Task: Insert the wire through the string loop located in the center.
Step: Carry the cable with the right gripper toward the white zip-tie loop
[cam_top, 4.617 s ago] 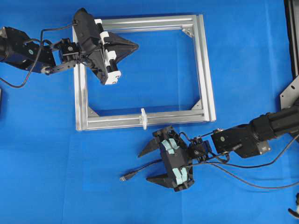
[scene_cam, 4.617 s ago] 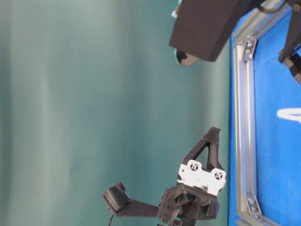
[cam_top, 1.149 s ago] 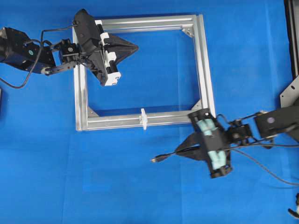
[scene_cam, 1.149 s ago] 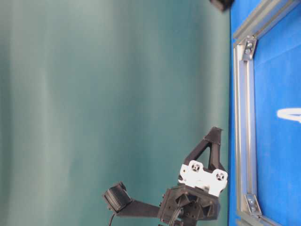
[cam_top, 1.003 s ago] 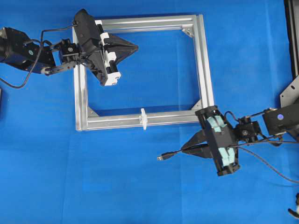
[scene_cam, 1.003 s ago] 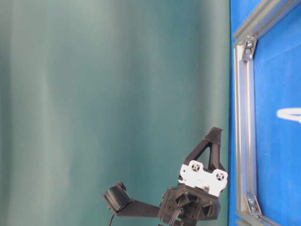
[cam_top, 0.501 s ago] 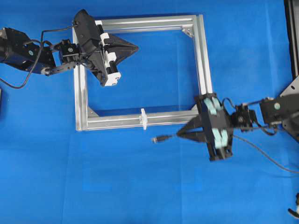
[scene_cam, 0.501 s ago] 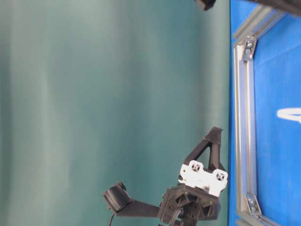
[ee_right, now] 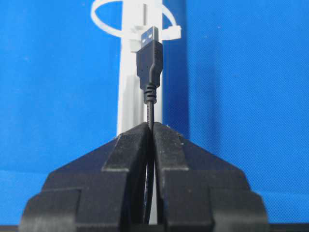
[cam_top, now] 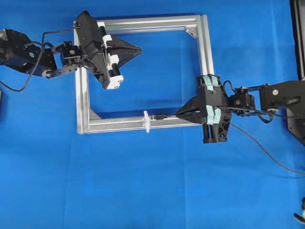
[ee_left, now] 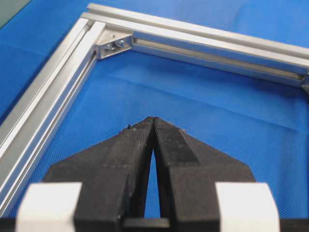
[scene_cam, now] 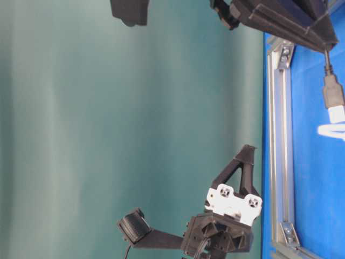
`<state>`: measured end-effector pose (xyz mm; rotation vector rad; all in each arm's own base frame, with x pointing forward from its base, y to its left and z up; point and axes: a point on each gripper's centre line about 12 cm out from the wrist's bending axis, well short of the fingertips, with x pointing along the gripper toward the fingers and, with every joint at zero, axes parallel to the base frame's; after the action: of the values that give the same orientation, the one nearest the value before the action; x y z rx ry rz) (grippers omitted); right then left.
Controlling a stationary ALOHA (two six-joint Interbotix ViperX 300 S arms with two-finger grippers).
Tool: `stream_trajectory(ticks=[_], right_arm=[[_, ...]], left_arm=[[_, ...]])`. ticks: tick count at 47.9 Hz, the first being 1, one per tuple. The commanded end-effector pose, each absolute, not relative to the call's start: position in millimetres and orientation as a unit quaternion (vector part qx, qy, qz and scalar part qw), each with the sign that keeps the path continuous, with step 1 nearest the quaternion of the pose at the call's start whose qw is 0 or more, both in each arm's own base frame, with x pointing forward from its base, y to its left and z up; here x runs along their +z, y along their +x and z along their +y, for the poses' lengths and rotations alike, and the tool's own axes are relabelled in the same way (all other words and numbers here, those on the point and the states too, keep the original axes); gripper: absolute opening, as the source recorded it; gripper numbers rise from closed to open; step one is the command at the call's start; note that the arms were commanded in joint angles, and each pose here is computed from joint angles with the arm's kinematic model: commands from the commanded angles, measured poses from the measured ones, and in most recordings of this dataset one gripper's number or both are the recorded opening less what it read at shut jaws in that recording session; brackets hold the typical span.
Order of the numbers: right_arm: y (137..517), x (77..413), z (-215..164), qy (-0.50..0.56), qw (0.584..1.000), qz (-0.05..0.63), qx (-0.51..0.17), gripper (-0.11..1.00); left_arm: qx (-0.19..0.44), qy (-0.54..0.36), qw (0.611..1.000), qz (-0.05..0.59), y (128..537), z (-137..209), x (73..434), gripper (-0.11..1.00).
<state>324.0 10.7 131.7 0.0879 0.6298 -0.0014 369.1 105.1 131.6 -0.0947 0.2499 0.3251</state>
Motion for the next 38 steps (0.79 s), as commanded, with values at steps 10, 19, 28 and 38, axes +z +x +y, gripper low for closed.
stream_trajectory(ticks=[10,19,28,38], right_arm=[[331.5,140.4,9.9,0.046,0.955,0.293,-0.002,-0.02],[331.5,140.4,9.9,0.046,0.955,0.293,-0.002,-0.02],[331.5,140.4,9.9,0.046,0.955,0.293,-0.002,-0.02],[331.0,139.9,9.8,0.046,0.955,0.293,-0.002,-0.02]], left_arm=[[0.158,-0.043,0.981,0.101,372.1,104.4,147.6,0.0],[0.158,-0.043,0.981,0.101,372.1,104.4,147.6,0.0],[0.158,-0.043,0.981,0.1,372.5,104.5,148.0,0.0],[0.158,-0.043,0.981,0.101,372.1,104.4,147.6,0.0]])
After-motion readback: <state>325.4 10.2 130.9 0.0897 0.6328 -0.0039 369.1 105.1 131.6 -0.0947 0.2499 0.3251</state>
